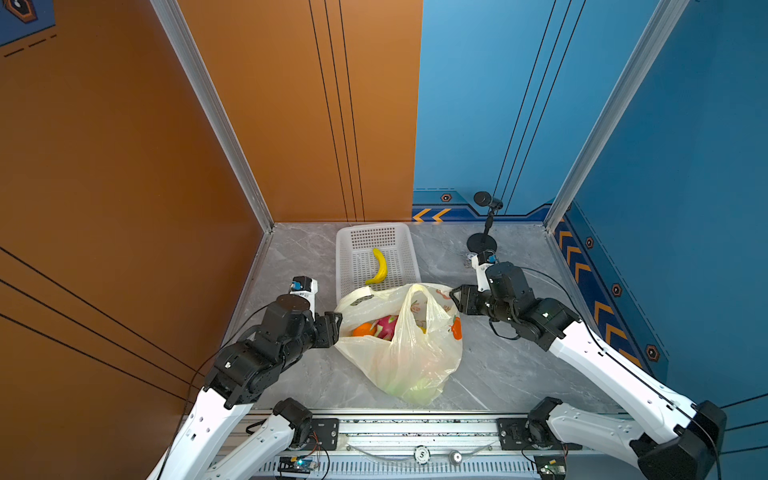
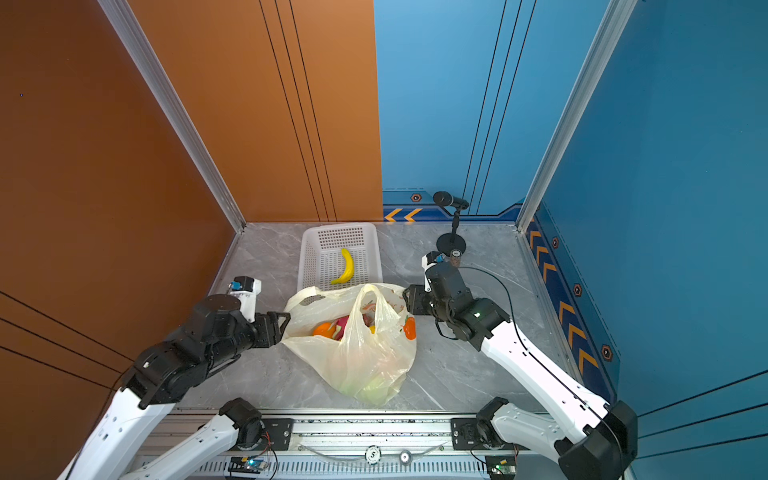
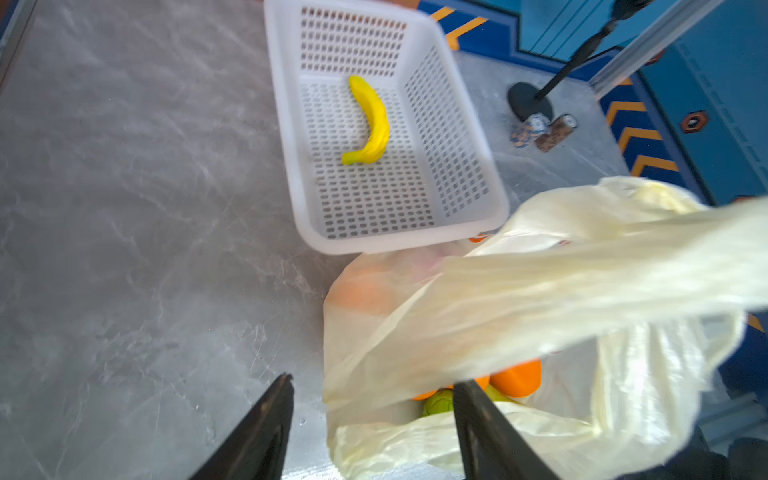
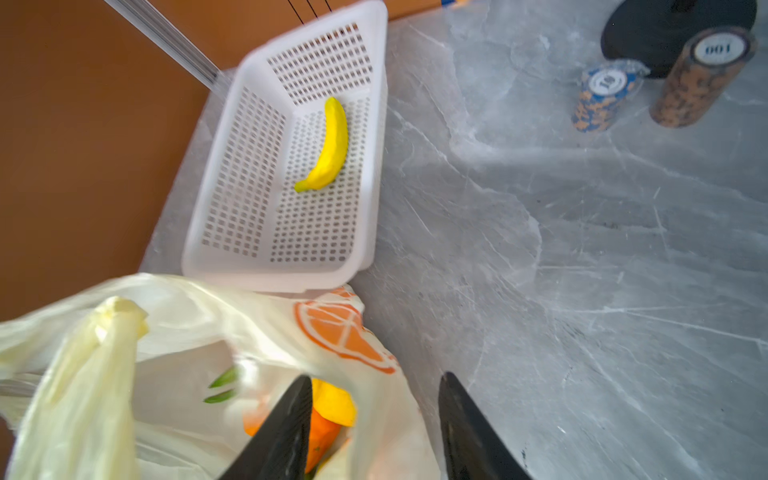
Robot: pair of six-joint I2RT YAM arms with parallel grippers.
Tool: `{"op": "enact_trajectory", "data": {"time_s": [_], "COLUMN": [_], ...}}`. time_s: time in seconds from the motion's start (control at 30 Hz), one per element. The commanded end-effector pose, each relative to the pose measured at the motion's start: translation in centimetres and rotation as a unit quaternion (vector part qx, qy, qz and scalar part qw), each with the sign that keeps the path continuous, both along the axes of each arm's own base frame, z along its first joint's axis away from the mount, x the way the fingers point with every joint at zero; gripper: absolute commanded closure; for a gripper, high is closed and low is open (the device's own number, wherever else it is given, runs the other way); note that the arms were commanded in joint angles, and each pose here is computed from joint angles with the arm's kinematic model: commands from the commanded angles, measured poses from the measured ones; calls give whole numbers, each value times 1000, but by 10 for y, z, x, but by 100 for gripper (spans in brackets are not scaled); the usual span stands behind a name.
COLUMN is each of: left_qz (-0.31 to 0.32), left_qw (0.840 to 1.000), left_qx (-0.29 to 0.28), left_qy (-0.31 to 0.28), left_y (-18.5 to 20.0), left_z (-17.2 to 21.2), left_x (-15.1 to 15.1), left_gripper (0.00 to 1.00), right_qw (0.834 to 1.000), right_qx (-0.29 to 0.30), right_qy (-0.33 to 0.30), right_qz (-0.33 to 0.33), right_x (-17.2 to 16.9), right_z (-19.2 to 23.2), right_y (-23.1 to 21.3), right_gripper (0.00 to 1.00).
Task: Untie the knot of the plastic bag and take out the fruit
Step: 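Grasp the bag rim edges with both grippers and spread the opening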
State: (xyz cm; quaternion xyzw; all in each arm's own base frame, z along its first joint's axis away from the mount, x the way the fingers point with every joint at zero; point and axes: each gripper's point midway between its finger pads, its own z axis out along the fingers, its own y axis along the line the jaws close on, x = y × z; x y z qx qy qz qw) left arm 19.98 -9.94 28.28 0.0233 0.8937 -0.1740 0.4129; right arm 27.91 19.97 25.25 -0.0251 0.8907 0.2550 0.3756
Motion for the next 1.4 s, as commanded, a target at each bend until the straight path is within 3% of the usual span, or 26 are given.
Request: {"op": "enact_trajectory", "data": {"time_s": [0.0, 0.17, 0.3, 0.43, 0.5, 0.6, 0.73, 0.93, 1.1, 1.23, 1.37], "left_qz": [-133, -239, -329, -384, -391, -397, -314, -257, -232, -234, -281], "left_qw": [989, 965, 934, 911, 909, 909, 938, 952, 961, 963, 953], "left_qx": [26, 48, 51, 45, 52, 55, 114, 154, 149, 131, 110], "left_qy": [-64, -98, -128, -144, -135, -113, -96, -69, -27, -2, 28], "left_y": [-28, -56, -87, -111, -118, -132, -128, -120, -105, -101, -115], "left_z": [33, 50, 61, 63, 54, 35, 14, -8, -29, -41, -56], "left_x": [-10, -23, -42, -57, -56, -50, -12, 24, 44, 51, 45], "left_gripper": [41, 46, 47, 48, 51, 54, 55, 54, 38, 32, 26], "right_qw": [999, 995, 989, 984, 983, 982, 984, 983, 982, 980, 978], "right_qx": [16, 1, 6, 15, 13, 7, -11, -31, -41, -34, -25], "right_qy": [-35, -45, -46, -35, -29, -19, -6, 13, 23, 27, 40], "right_qz": [34, 91, 140, 175, 180, 185, 180, 181, 181, 193, 203], "right_x": [-10, -22, -30, -34, -33, -31, -27, -35, -48, -59, -65], "right_z": [37, 55, 60, 54, 47, 37, 21, 5, -5, -9, -11], "right_y": [11, 38, 67, 96, 105, 115, 118, 110, 94, 88, 90], "right_gripper": [45, 43, 42, 42, 42, 42, 42, 42, 43, 42, 35]}}
